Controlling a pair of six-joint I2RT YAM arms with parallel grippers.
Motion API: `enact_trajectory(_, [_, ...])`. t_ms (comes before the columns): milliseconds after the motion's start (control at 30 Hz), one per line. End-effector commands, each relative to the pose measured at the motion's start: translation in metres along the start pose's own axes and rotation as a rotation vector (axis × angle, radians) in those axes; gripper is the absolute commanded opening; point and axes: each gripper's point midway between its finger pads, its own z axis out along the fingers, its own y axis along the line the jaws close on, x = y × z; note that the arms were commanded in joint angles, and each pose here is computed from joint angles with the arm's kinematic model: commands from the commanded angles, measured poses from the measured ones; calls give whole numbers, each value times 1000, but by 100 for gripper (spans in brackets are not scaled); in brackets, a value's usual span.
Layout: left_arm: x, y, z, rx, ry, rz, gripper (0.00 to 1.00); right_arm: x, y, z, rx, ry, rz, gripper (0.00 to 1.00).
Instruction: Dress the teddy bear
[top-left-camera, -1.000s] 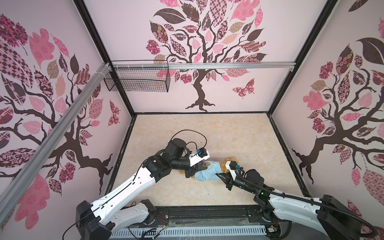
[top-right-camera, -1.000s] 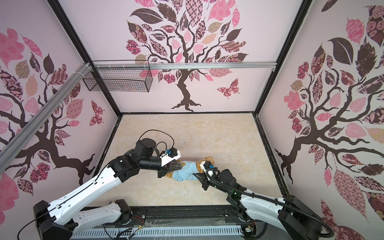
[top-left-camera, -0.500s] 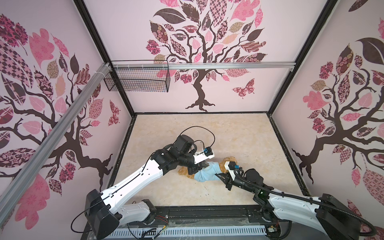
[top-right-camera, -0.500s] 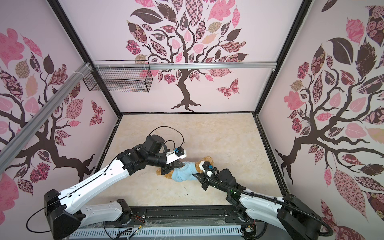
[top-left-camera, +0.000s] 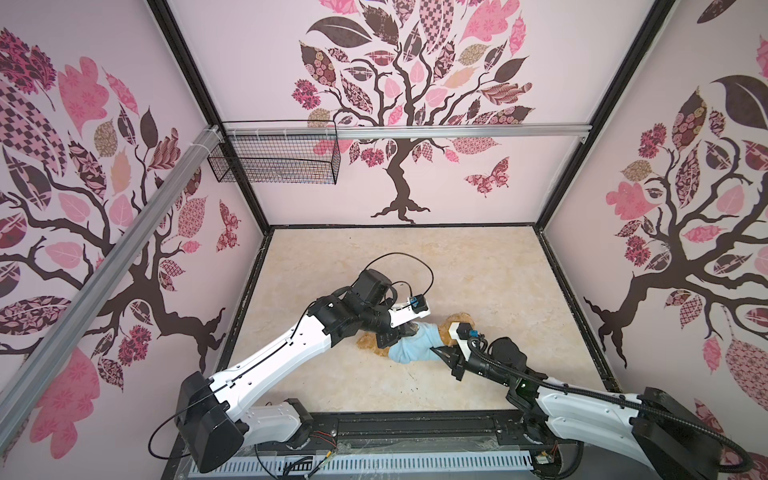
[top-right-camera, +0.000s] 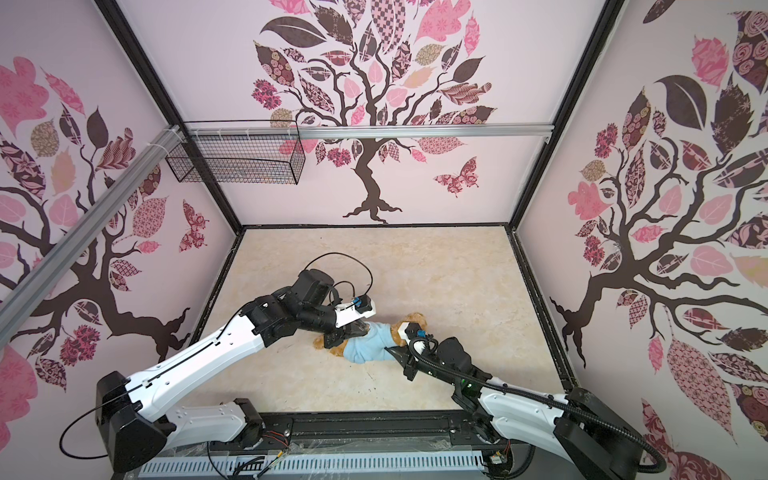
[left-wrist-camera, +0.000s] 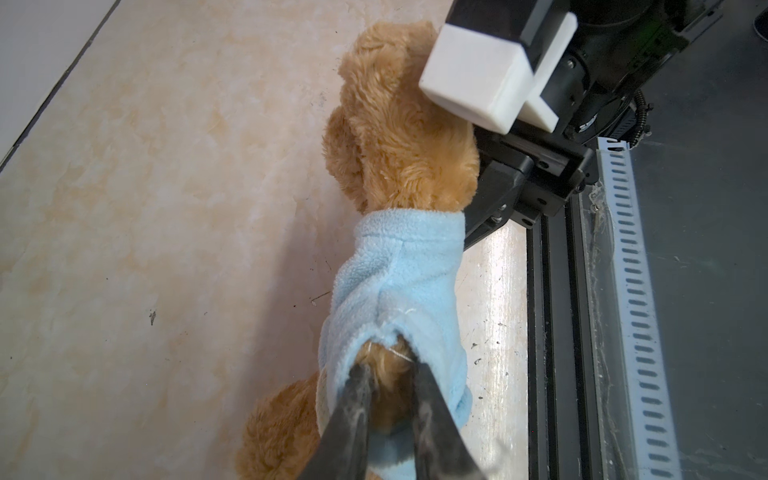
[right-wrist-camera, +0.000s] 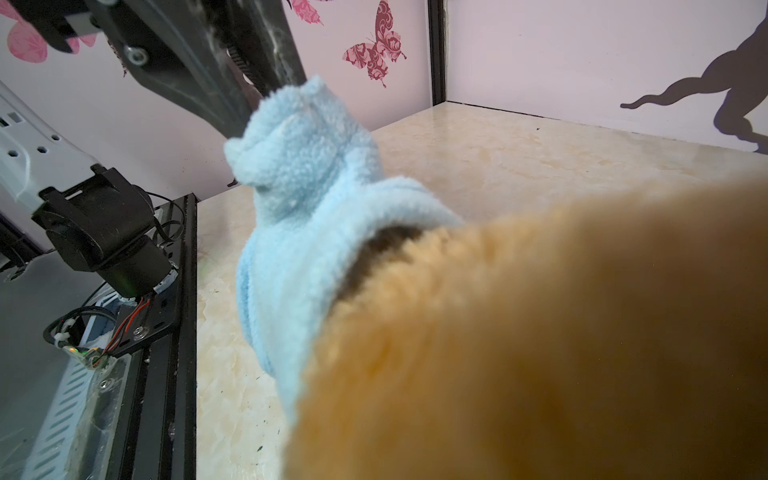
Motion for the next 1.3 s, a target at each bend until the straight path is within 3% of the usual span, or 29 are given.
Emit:
enact_trajectory(0, [-9, 6, 0, -17, 2, 18, 25, -36, 9, 4, -43, -100, -42, 0])
enact_trajectory(267, [4, 1, 19, 59, 56, -12, 31, -49, 16, 7, -83, -128, -67, 0])
enact_trajectory(433, [21, -17, 38, 181, 117, -69, 31, -68, 17, 10, -83, -180, -77, 0])
enact_trajectory(500, [27, -26, 44, 217, 139, -76, 27, -77, 16, 11, -74, -208, -73, 0])
enact_trajectory(567, [26, -32, 45, 242, 130, -81, 16, -84, 12, 12, -56, -229, -60, 0])
enact_trajectory(633, [14, -32, 37, 235, 82, -79, 0, -79, 6, 13, -23, -219, -42, 0])
enact_trajectory(767, [-19, -24, 5, 203, -111, -107, 0, -48, -12, 7, 75, -145, 3, 0])
enact_trajectory(933, [-57, -9, -54, 137, -438, -174, 0, -8, -38, -16, 219, -90, 122, 0])
enact_trajectory(1133, [-67, 2, -87, 138, -594, -226, 0, 0, -45, -27, 264, -98, 175, 0])
enact_trajectory(1267, [-69, 23, -109, 78, -729, -322, 0, 2, -49, -30, 286, -94, 159, 0])
